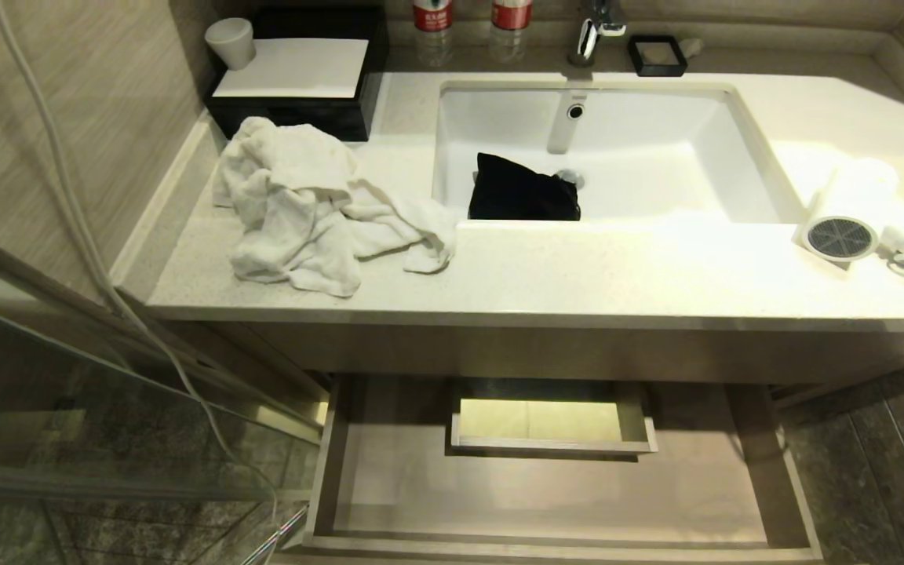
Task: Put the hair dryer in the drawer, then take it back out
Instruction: Pick up the hairdryer
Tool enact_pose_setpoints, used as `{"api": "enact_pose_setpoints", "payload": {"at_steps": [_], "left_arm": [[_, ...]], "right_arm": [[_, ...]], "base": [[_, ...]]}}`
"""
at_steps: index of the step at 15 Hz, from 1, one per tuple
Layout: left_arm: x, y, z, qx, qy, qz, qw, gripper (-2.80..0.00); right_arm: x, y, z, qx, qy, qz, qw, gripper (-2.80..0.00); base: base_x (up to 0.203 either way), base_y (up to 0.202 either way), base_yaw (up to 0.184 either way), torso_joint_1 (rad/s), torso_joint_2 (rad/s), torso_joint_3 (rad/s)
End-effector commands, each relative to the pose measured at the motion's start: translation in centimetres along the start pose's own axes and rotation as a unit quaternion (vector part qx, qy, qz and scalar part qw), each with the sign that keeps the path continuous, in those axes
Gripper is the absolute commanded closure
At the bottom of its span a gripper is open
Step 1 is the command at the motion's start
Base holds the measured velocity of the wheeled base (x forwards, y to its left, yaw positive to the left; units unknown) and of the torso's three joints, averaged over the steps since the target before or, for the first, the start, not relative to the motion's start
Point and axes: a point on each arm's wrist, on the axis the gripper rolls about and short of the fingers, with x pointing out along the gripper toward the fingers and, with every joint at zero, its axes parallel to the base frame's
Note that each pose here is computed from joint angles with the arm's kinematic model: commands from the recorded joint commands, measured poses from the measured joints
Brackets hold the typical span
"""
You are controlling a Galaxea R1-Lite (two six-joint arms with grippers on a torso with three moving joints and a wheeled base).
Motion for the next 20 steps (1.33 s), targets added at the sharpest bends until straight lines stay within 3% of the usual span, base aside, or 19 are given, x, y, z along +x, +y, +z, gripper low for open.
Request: {"api": "enact_pose_setpoints", "payload": {"at_steps": [1, 13, 16, 20], "left_arm": [[0.01, 0.00, -0.04, 0.000, 0.001, 0.000, 1.0000, 0.00], [0.01, 0.00, -0.04, 0.000, 0.001, 0.000, 1.0000, 0.00], [0.01, 0.00, -0.04, 0.000, 0.001, 0.000, 1.0000, 0.00], [0.01, 0.00, -0.04, 0.000, 0.001, 0.000, 1.0000, 0.00]], "right_arm": [[0.02, 0.00, -0.08, 0.000, 0.001, 0.000, 1.000, 0.00], [0.01, 0.00, -0.05, 0.001, 0.001, 0.000, 1.000, 0.00], [0.01, -0.01, -0.03, 0.010, 0.000, -0.001, 1.000, 0.00], [0.00, 0.00, -0.02, -0.009, -0.001, 0.000, 1.000, 0.00]], "base": [[0.000, 0.000, 0.000, 0.312, -0.10, 0.212], [0.000, 0.000, 0.000, 0.335, -0.18, 0.152], [0.000, 0.000, 0.000, 0.094, -0.07, 0.028], [0.000, 0.000, 0.000, 0.007, -0.01, 0.002]]}}
